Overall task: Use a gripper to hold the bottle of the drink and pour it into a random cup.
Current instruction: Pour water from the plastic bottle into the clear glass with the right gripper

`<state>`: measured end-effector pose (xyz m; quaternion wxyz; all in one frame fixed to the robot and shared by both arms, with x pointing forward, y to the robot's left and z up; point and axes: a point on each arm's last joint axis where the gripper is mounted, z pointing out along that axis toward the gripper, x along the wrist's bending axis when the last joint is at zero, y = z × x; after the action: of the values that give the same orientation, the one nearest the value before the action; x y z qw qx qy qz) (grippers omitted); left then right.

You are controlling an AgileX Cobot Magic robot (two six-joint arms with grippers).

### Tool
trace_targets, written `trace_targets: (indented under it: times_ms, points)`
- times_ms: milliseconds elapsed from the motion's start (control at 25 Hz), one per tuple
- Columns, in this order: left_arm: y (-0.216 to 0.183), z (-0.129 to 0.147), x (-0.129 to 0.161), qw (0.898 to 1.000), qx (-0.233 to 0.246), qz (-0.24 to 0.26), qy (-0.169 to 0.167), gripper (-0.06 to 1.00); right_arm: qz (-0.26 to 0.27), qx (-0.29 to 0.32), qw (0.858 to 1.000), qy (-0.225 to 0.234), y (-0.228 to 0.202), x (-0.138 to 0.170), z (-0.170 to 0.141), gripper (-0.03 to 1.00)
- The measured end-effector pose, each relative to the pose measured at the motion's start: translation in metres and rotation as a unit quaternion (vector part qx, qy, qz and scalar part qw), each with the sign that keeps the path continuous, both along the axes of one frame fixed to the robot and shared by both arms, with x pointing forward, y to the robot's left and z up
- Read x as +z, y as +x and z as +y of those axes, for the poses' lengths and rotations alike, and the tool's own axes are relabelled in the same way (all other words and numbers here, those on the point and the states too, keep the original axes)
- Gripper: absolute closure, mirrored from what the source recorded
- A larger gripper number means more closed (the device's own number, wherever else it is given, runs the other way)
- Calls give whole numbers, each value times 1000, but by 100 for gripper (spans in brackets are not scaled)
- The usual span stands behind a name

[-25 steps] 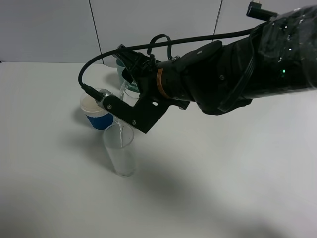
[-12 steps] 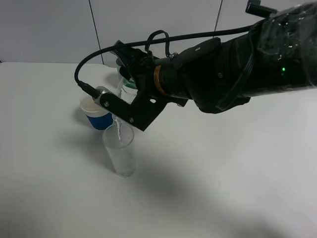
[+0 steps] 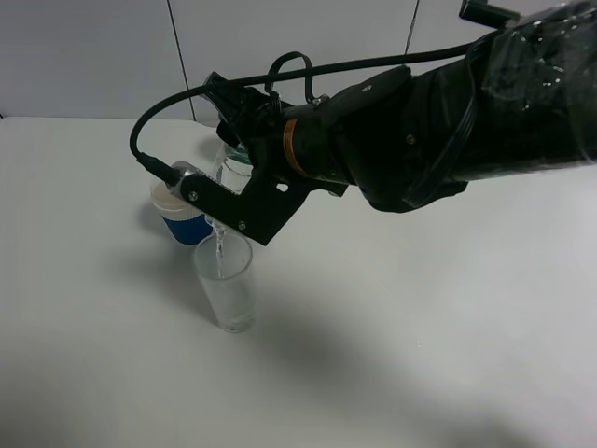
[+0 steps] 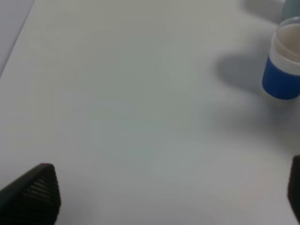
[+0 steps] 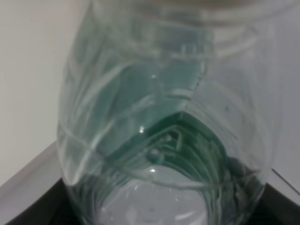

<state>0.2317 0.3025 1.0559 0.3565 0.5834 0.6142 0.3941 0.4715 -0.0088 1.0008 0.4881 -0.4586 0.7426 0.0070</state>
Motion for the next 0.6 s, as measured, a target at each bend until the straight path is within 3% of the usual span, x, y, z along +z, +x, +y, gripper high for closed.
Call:
trace_targets:
  times_ms: [600]
  points:
    - [0,0,0,1000,1,0,1,-4,-15,13,1000,-23,0,0,0,42]
